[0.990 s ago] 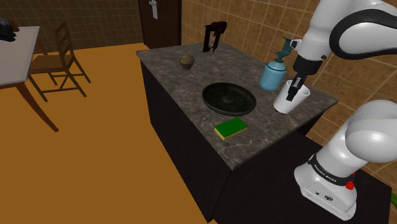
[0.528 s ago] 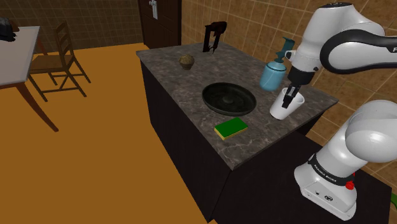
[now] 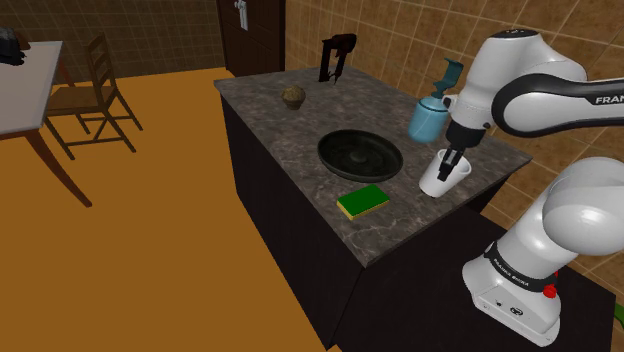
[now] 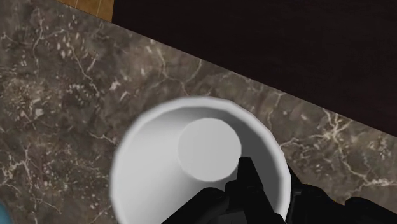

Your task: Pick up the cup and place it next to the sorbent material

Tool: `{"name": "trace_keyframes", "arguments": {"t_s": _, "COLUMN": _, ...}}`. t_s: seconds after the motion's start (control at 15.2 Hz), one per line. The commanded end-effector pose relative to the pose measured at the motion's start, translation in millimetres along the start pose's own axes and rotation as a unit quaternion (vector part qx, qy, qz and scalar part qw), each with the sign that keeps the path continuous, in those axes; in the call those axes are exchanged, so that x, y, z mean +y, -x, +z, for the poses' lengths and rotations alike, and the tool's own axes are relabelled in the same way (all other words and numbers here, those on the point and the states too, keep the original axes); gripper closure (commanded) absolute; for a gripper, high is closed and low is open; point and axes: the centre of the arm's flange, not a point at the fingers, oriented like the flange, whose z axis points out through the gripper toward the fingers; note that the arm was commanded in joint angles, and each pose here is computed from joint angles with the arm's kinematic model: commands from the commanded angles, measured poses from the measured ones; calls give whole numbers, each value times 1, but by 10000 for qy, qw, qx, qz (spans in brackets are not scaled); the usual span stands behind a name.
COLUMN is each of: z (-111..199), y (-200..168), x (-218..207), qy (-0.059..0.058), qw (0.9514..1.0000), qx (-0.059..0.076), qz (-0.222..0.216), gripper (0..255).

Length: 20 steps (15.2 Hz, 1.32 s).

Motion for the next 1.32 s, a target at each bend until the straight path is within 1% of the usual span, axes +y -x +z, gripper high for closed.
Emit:
{"name": "trace_keyframes", "arguments": {"t_s": 0.0, "z": 1, "y": 0, "x": 0, "qy": 1, "qw": 10000, "qx": 5, "qz": 0, "gripper": 255}}
{"name": "trace_keyframes", "arguments": {"t_s": 0.33, "z": 1, "y": 0, "x": 0, "qy": 1, "qw": 10000, "qx": 5, "qz": 0, "gripper": 255}}
{"name": "trace_keyframes", "arguments": {"t_s": 0.4, "z": 1, "y": 0, "x": 0, "qy": 1, "qw": 10000, "qx": 5, "qz": 0, "gripper": 0}}
{"name": "trace_keyframes", "arguments": {"t_s": 0.73, "z": 1, "y": 0, "x": 0, "qy": 1, "qw": 10000, "qx": 4, "qz": 0, "gripper": 0}}
{"name": "trace_keyframes", "arguments": {"t_s": 0.99, "z": -49, "y": 0, "x": 0, "qy": 1, "qw": 10000, "qx": 5, "qz": 0, "gripper": 0}}
{"name": "trace_keyframes", "arguments": {"t_s": 1.25, "z": -49, "y": 0, "x": 0, "qy": 1, "qw": 10000, "qx": 5, "qz": 0, "gripper": 0}}
